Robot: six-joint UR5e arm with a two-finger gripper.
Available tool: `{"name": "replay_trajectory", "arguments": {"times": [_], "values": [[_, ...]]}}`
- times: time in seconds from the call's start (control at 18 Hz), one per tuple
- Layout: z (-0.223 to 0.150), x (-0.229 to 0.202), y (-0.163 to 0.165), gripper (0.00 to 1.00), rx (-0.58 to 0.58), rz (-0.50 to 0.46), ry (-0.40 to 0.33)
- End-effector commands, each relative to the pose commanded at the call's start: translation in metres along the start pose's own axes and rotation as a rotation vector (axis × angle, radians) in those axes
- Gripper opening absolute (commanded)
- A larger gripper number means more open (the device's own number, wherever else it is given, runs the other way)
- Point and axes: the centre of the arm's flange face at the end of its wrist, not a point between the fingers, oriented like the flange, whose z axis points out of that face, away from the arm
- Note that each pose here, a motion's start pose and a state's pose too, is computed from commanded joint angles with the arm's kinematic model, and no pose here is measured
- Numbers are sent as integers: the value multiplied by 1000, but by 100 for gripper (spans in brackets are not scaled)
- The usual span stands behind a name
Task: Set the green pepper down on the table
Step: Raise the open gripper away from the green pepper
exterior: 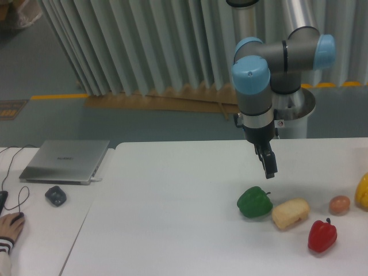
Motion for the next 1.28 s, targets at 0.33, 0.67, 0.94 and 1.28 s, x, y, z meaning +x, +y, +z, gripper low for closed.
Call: {"name": "replay_trajectory", "arguments": {"times": [0.33,0.67,0.94,1.28], "values": [[-6,4,8,100,21,90,16],[-14,8,8,100,94,80,14],[-15,10,8,100,91,83,18],[-19,16,9,100,90,81,14]]}}
